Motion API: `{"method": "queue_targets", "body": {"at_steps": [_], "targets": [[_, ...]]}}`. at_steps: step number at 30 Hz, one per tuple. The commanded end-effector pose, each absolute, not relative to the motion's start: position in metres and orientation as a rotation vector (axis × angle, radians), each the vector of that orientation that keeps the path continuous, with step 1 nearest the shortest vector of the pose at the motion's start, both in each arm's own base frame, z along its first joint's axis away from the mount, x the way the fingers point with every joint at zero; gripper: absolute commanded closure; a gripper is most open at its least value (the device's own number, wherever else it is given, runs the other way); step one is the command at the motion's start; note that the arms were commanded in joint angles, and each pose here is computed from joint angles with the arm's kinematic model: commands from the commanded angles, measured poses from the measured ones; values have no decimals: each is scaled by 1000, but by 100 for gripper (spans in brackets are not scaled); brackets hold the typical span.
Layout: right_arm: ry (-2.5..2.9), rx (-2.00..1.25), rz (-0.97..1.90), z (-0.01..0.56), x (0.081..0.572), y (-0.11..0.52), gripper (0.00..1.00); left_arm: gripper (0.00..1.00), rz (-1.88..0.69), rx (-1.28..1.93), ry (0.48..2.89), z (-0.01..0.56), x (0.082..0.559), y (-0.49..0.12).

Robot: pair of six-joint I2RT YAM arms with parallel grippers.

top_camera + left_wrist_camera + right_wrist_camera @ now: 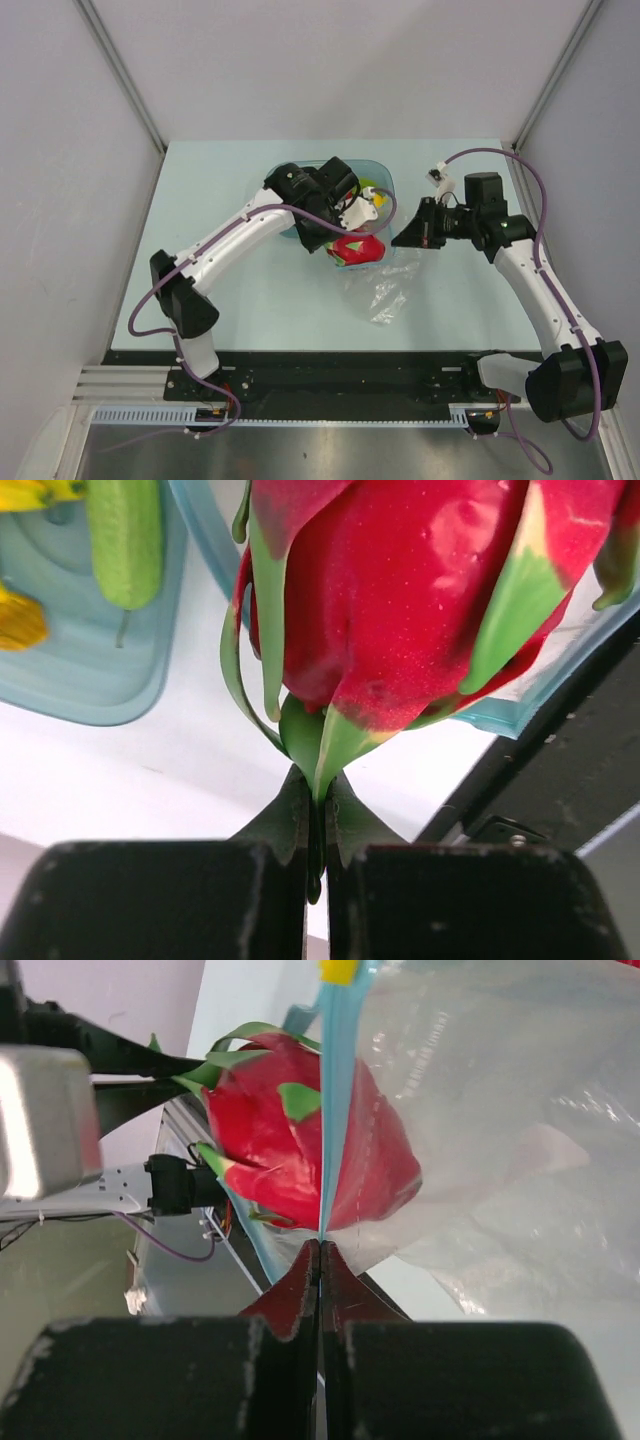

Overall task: Place the food in the zip-top bag and seal the zipper
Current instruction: Place the fake fruit in the zipper food storage bag.

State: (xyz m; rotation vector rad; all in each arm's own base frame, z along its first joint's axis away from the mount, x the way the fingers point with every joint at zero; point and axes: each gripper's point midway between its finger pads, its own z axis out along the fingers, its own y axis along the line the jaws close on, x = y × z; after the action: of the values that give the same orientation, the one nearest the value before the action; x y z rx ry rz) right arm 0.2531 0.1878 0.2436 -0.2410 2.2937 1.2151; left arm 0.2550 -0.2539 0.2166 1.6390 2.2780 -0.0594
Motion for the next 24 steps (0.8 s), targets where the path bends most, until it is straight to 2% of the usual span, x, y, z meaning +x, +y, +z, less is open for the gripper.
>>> {"method": "queue_targets", "body": {"at_steps": [1,7,14,16,21,22,24], "targets": [[2210,-328,1190,266,252,194,100,100,-192,1552,2446,217,232,-243],[2179,-359,1248,271,259,212,100,99,-485,1617,2394,225,211,-292],[2146,-409,1299,285,257,224,100,90,-642,1653,2356,220,210,-337],[2156,-408,1310,284,252,223,100,81,-768,1600,2326,231,217,-346],[2155,-378,1309,284,249,215,100,68,-1209,1456,2217,270,211,-358],[2153,-369,1316,285,250,214,100,65,-1279,1358,2293,262,216,-351],[2130,-351,1323,290,253,209,100,63,-1431,1303,2138,290,214,-351]]}}
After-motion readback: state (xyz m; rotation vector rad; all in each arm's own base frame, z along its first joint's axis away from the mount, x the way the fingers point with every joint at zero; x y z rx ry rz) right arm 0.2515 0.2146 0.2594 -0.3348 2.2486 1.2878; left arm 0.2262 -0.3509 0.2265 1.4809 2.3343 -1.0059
